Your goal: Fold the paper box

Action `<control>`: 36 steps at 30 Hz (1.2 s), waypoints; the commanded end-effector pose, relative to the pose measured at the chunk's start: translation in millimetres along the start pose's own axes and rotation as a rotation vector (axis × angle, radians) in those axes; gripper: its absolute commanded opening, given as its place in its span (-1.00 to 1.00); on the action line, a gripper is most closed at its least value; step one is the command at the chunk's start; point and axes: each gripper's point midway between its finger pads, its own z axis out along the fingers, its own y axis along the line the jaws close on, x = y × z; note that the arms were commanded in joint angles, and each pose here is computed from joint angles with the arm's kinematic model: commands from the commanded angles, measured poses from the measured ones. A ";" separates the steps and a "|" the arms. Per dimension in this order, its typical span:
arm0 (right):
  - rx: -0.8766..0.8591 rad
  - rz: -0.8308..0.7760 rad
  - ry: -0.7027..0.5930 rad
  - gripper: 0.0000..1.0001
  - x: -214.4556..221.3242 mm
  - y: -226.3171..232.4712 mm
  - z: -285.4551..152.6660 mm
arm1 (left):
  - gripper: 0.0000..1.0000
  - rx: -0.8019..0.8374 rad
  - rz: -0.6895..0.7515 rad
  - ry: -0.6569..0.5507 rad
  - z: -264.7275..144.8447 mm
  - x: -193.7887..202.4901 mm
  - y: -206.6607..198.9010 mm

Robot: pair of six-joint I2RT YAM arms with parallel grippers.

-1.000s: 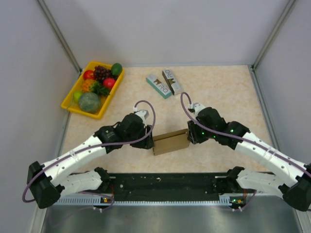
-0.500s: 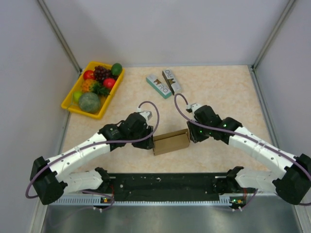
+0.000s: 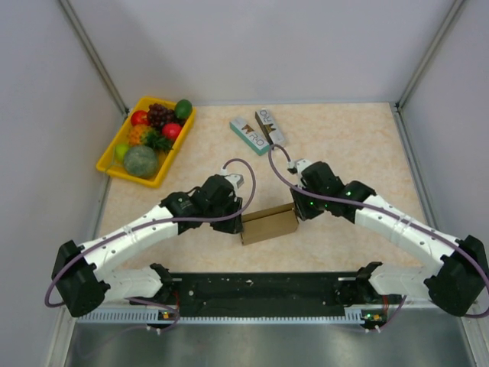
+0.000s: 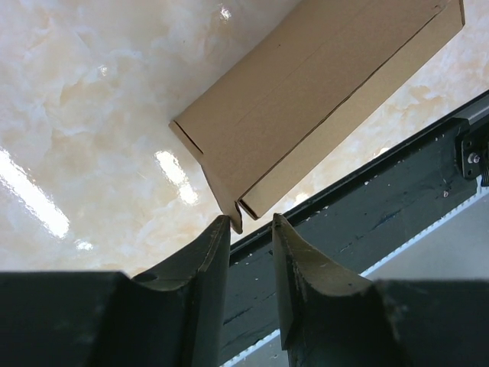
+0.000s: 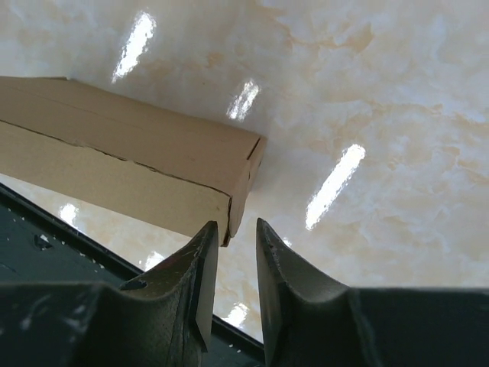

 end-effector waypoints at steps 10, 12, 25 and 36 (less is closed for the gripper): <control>-0.049 -0.013 -0.051 -0.99 -29.7 10.4 1.5 | -0.60 0.061 0.017 -0.028 -2.3 -16.3 -17.5; -0.058 -0.001 -0.052 -1.00 -30.0 12.3 1.0 | -0.67 0.064 0.014 -0.028 -1.9 -16.5 -18.3; -0.129 0.071 -0.065 -1.00 -30.2 27.2 -7.7 | -1.00 0.048 -0.021 -0.022 5.8 -9.9 -11.7; -0.148 0.150 -0.059 -1.00 -27.3 32.3 -6.3 | -1.00 0.047 -0.076 -0.033 15.5 -1.2 -5.9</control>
